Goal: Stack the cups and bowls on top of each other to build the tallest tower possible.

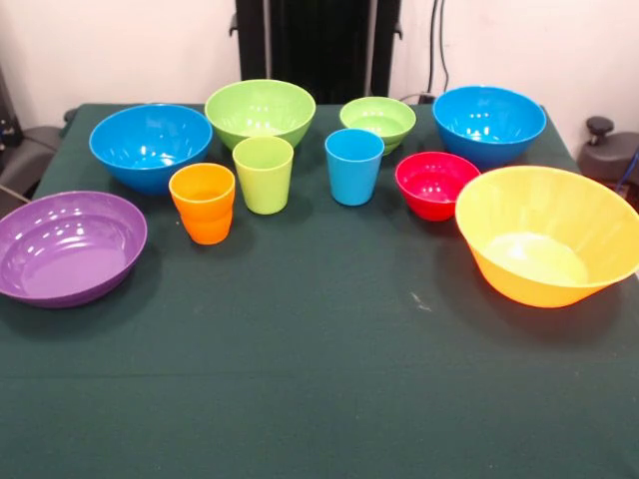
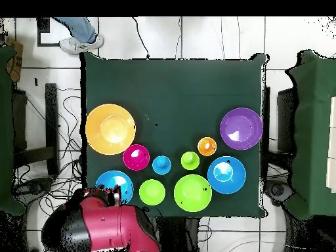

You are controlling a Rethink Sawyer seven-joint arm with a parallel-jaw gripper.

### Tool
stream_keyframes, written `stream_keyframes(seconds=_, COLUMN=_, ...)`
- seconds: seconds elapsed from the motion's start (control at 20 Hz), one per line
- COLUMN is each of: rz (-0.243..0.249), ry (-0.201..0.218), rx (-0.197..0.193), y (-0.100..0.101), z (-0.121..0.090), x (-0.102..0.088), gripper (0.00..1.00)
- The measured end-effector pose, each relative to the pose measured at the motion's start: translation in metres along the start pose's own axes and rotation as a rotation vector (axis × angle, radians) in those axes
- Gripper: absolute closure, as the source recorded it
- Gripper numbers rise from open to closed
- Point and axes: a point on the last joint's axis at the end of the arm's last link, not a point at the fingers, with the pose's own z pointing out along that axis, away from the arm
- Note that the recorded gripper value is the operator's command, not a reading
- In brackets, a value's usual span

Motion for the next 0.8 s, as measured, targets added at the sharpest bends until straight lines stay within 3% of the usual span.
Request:
stream_keyframes(seconds=0.5, rz=-0.003, ry=0.023, rx=0.003, y=0.01, z=0.008, x=0.009, gripper=0.0)
stream_keyframes(seconds=0.8, rz=-0.02, ry=0.033, rx=0.007, y=0.018, z=0.024, x=0.013, gripper=0.0)
